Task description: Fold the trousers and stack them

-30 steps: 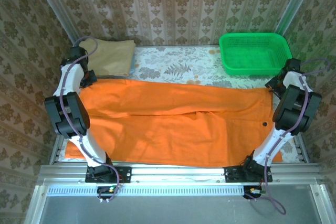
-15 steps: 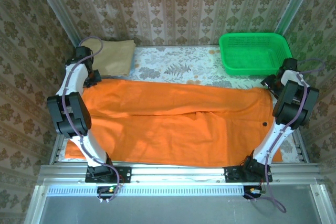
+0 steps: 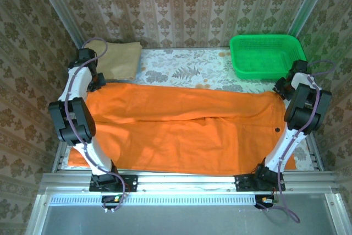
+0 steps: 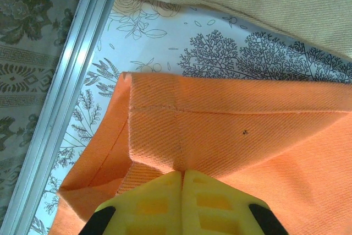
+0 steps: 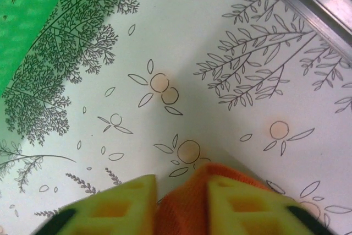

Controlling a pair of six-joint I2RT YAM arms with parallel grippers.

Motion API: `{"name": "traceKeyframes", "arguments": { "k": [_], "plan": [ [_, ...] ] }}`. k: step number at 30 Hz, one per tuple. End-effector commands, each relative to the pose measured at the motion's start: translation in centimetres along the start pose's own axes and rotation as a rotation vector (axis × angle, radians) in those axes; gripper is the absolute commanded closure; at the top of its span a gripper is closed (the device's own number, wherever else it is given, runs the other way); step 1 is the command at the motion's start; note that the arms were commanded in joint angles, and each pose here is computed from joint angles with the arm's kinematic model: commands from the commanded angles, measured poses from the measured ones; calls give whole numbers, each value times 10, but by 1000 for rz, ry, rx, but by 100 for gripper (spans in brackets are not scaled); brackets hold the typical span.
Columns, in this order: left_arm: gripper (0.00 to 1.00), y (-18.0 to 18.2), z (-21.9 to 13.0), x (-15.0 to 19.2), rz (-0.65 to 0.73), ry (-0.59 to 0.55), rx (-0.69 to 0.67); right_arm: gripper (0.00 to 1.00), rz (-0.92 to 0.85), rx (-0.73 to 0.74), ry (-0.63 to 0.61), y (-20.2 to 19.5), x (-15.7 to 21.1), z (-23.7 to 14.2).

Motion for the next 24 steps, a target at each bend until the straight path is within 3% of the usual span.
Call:
{"name": "traceKeyframes", "arguments": {
  "k": [1, 6, 12, 17, 24],
  "plan": [
    [100, 4, -21, -3, -9, -60, 6, 82, -1, -30, -27, 8, -4, -11],
    [100, 7, -33, -6, -26, -109, -9, 100, -9, -67, -80, 16, -5, -37],
    [100, 23, -57, 1, -118, -237, -62, 100, 94, -168, -178, 6, 4, -88],
    [100, 53, -71, 26, -306, -349, -26, 100, 246, -313, -215, -15, 23, -116],
    [100, 76, -97, 63, -399, -500, -61, 100, 341, -442, -251, -46, 42, -155]
  ]
}}
Point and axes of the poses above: each hand's point on the last joint's axis, 136 mm out from that joint toward the fingers, its own z axis out along the fingers, its own y axis along the line the jaws close on, x = y × z, the point moved 10 cm from there along -z, back along the fingers, and after that the axes turned 6 degrees about z, right-handed, at the moved point
